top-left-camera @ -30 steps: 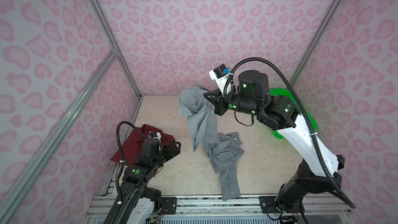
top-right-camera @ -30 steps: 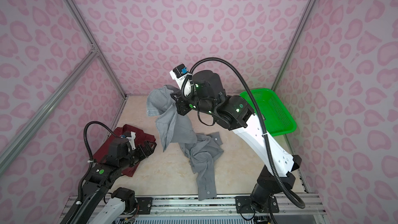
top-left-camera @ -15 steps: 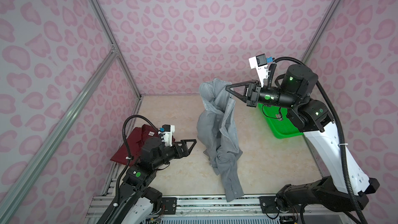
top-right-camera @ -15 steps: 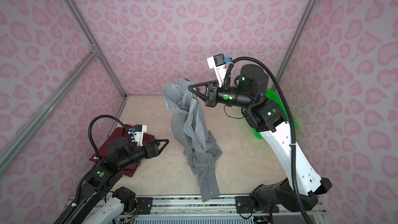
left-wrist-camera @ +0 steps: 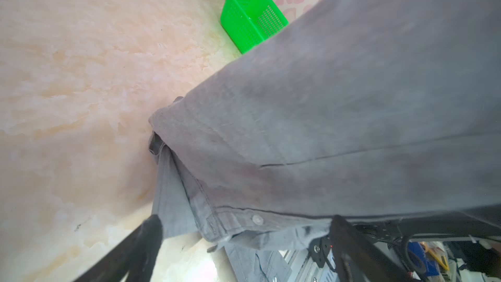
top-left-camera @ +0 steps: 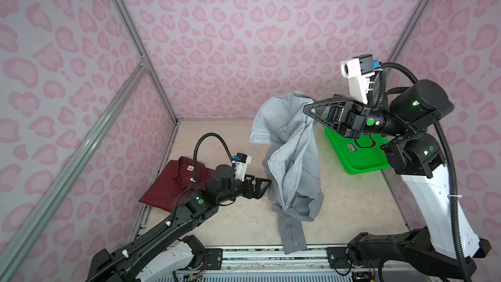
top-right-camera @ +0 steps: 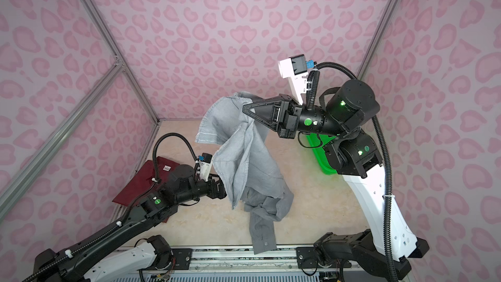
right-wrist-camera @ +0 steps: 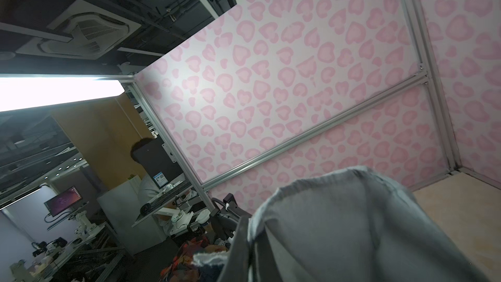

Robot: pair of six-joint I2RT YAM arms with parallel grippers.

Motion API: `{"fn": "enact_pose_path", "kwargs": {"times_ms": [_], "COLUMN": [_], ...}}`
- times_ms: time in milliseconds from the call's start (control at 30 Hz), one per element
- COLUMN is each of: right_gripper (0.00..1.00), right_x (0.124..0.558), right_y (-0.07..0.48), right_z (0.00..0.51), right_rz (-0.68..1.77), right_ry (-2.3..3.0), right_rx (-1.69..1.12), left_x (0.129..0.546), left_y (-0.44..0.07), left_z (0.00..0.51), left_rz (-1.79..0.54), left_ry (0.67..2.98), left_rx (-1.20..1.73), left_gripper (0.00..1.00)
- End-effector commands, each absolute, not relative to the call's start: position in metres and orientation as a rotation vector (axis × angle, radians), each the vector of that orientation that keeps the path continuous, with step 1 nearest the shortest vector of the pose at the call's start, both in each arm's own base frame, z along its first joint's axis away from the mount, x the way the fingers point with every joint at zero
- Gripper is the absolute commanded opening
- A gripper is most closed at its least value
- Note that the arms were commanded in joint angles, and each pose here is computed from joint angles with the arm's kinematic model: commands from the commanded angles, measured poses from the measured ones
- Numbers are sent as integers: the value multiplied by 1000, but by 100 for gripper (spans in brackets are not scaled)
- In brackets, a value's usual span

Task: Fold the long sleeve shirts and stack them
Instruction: 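Lift the grey shirt with the right gripper while the left reaches its hem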

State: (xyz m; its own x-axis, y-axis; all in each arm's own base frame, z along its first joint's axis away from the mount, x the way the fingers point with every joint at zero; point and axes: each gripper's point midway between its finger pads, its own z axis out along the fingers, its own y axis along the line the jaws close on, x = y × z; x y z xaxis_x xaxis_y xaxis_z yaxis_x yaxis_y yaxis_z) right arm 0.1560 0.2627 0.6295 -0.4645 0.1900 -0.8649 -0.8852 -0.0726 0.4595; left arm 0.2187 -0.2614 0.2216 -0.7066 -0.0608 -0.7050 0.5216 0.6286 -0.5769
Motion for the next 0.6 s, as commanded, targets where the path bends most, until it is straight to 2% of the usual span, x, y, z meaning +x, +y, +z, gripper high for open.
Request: {"fn": "enact_pose_path", "kwargs": {"times_ms": [0,267,333,433,567], "right_gripper": [0,0,0,0,0], "right_x": [130,107,104,103,108], "right_y": [253,240,238,237,238], "right_z": [653,661,661,661,660], "right_rz": [1713,1707,1700,1695,1684], "right_ry": [1279,1232,1224,1220,1228], "right_rx": [-863,-896,-902,-906,-885], "left_x": [232,233,234,234,234], "left_y": [-274,-311,-315,-317,-317], "left_z": [228,205,199,193,190], "left_rz": [-1009,-1084,-1084,-1088,-1104], "left_ry": [2058,2031,2042,2049,2037], "left_rx": [405,528,536,540,523], "left_gripper": [98,100,96,84,62]}}
